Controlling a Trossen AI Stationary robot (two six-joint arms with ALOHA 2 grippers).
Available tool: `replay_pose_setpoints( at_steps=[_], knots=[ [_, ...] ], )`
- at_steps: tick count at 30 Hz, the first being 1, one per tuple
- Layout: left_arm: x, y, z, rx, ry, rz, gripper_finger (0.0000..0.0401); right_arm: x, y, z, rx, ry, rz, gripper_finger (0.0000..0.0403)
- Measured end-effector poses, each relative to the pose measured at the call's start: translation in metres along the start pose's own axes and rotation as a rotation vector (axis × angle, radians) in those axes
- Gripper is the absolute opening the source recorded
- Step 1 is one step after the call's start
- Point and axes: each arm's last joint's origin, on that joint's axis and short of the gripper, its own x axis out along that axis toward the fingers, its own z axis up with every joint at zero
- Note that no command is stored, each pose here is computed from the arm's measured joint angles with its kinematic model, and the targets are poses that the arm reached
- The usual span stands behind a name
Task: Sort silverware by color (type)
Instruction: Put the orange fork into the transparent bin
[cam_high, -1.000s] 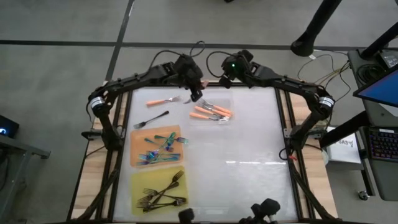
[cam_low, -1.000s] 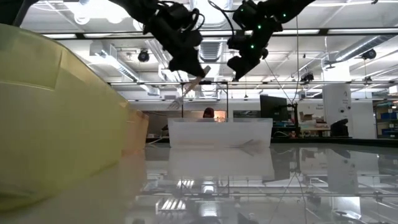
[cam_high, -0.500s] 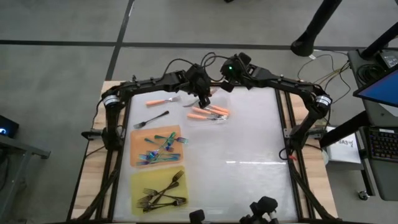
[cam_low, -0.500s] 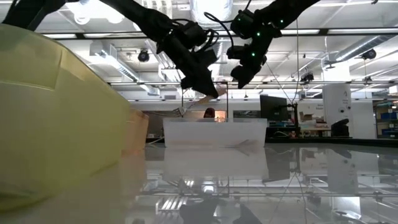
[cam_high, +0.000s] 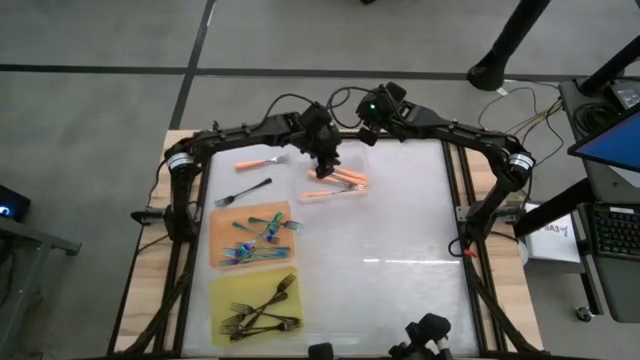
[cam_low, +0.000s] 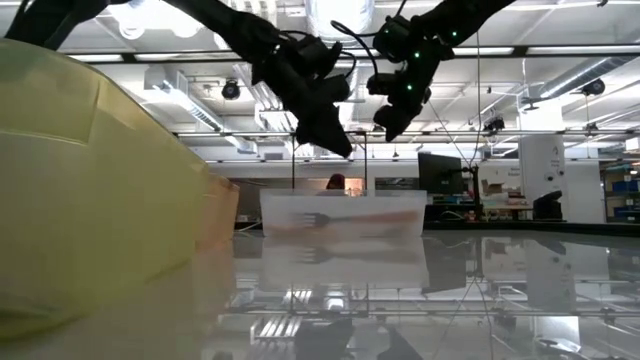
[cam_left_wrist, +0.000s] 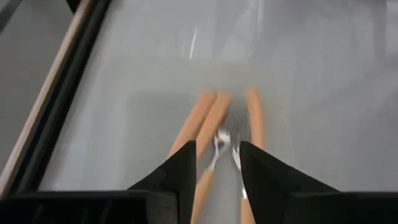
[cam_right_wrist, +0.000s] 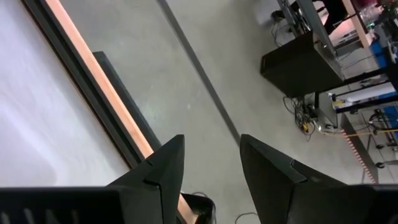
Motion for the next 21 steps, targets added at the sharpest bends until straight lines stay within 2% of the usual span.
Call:
replay_pose_setpoints(
  at_steps=[4, 7, 10, 14, 21],
  knots=[
    [-0.026, -0.003, 0.010, 0.070, 0.160, 0.036, 0.0104, 0.001, -0.002, -0.002, 0.005, 0.015, 0.000, 0.0148],
    [-0.039, -0.004, 0.001, 0.068, 0.348, 0.099, 0.0103, 0.002, -0.003, -0.005, 0.027, 0.038, 0.004, 0.0148],
    [-0.042, -0.001, -0.017, 0.021, 0.487, 0.078, 0.0103, 0.003, -0.002, -0.009, 0.049, 0.065, 0.011, 0.0148],
    [-0.039, 0.006, -0.050, -0.052, 0.592, 0.064, 0.0103, 0.006, -0.001, -0.015, 0.054, 0.107, 0.022, 0.0148],
    [-0.047, 0.028, -0.099, -0.189, 0.628, 0.111, 0.0103, 0.009, -0.001, -0.019, 0.054, 0.126, 0.026, 0.0148]
  ],
)
